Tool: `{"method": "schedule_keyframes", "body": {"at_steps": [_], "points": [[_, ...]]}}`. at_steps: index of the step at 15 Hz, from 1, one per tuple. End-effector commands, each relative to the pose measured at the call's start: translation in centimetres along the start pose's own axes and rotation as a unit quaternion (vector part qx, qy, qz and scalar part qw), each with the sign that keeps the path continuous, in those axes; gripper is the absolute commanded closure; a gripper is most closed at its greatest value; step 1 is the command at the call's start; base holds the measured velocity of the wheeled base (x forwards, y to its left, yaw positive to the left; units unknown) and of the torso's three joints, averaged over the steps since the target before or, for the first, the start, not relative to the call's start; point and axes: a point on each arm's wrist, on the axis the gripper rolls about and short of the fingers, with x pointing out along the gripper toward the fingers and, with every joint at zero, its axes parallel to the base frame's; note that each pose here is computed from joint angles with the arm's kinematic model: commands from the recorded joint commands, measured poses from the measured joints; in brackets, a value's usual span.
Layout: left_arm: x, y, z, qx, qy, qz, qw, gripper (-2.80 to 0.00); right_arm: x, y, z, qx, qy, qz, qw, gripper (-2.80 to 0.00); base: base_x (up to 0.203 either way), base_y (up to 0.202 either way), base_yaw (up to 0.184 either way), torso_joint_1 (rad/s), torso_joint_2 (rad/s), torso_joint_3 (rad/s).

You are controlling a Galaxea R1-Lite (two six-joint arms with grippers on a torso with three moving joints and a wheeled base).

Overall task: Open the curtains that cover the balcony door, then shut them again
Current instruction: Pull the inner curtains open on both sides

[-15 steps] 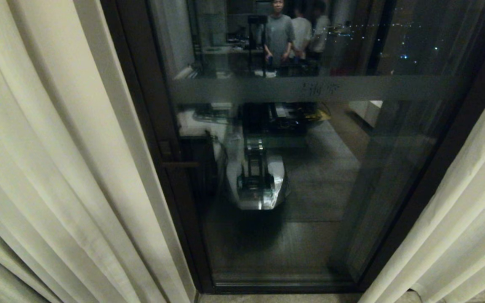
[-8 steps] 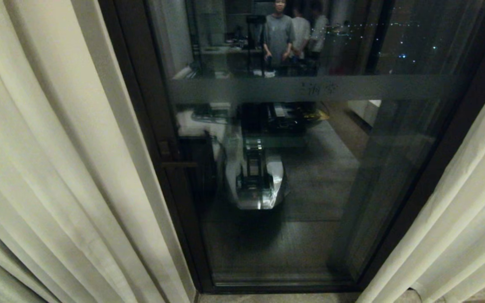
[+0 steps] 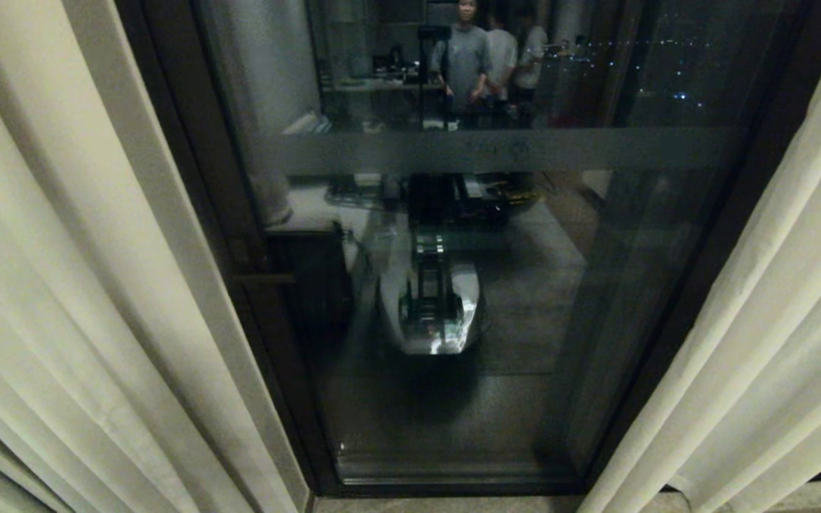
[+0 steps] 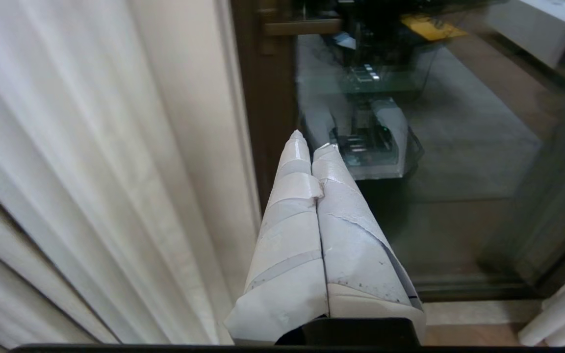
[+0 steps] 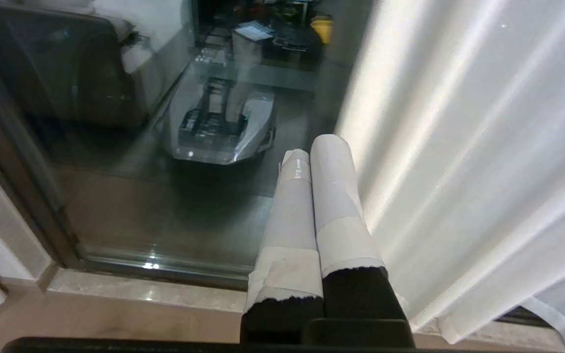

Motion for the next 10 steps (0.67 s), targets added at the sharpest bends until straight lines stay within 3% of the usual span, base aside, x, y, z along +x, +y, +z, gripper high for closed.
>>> {"method": "schedule_keyframes", "body": {"at_steps": [1,10], "points": [[-0.02,0.0,-0.01,0.0,-0.001,0.001,1.0,0.0,0.01,0.0,0.01,0.0,0.0,0.001,1.0,0.0,0.0,-0.195,0.001,0.003,0.0,0.004],[-0.02,0.0,-0.02,-0.001,-0.001,0.001,1.0,0.0,0.01,0.0,0.0,0.0,0.001,0.001,1.0,0.0,0.0,-0.19,0.0,0.003,0.0,0.004]]}}
